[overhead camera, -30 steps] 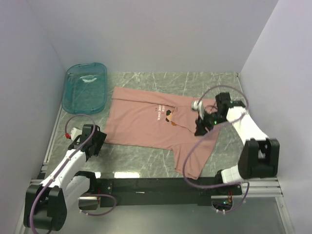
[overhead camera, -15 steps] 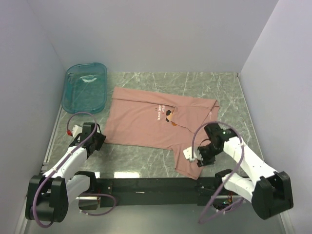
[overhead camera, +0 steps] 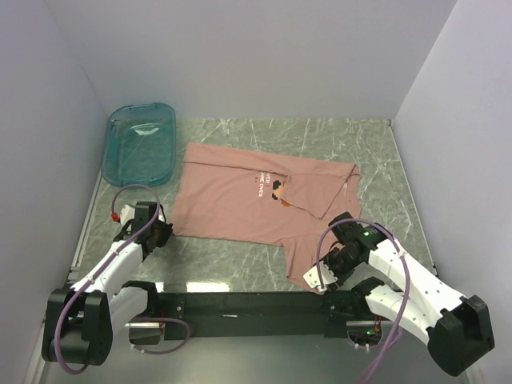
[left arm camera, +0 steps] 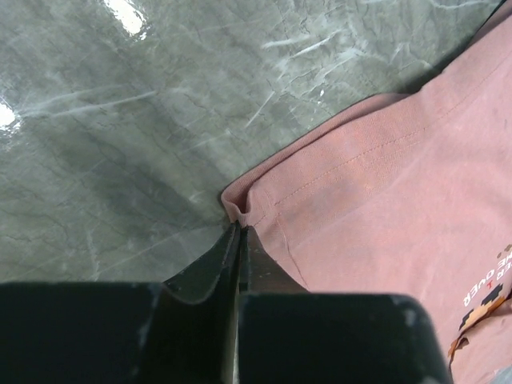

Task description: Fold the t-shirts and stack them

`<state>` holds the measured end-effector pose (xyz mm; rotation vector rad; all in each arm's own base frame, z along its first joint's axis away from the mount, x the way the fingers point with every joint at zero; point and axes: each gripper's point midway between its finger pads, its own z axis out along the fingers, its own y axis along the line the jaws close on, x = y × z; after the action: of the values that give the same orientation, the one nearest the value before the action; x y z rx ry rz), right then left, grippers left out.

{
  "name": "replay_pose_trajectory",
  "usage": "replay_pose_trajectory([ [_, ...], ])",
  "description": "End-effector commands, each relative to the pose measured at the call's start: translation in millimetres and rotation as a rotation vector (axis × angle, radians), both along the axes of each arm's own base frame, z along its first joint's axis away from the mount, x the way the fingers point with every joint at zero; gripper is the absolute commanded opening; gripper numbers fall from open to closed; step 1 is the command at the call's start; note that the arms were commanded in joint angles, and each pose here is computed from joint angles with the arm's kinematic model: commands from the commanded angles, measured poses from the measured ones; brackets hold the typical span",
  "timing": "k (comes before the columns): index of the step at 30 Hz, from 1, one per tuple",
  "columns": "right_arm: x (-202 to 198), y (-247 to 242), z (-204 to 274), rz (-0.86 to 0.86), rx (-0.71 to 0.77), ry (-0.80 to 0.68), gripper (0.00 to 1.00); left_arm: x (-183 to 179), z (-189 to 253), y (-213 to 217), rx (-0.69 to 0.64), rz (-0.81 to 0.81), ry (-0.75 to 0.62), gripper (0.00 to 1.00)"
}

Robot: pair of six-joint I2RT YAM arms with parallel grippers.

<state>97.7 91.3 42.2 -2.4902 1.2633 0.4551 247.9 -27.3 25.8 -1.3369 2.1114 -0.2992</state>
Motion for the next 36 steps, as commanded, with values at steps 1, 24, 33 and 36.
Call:
replay_pose_trajectory([
  [1,-11.8,8.5,5.2,0.092,0.017,0.023,0.46,6.5,9.1,0.7,0.01,-0.015,-0.032,0.05],
  [24,-37.5,26.9,-7.9,0.261,-0.094,0.087,0.45,2.8,2.1,0.3,0.007,-0.019,-0.012,0.04],
  [33,-39.7,31.1,-12.0,0.235,-0.086,0.088,0.15,4.5,3.9,0.8,0.011,-0.023,-0.011,0.04],
  [36,-40.0,34.4,-4.5,0.229,-0.07,0.091,0.03,4.1,3.2,0.3,0.01,-0.026,-0.009,0.03],
])
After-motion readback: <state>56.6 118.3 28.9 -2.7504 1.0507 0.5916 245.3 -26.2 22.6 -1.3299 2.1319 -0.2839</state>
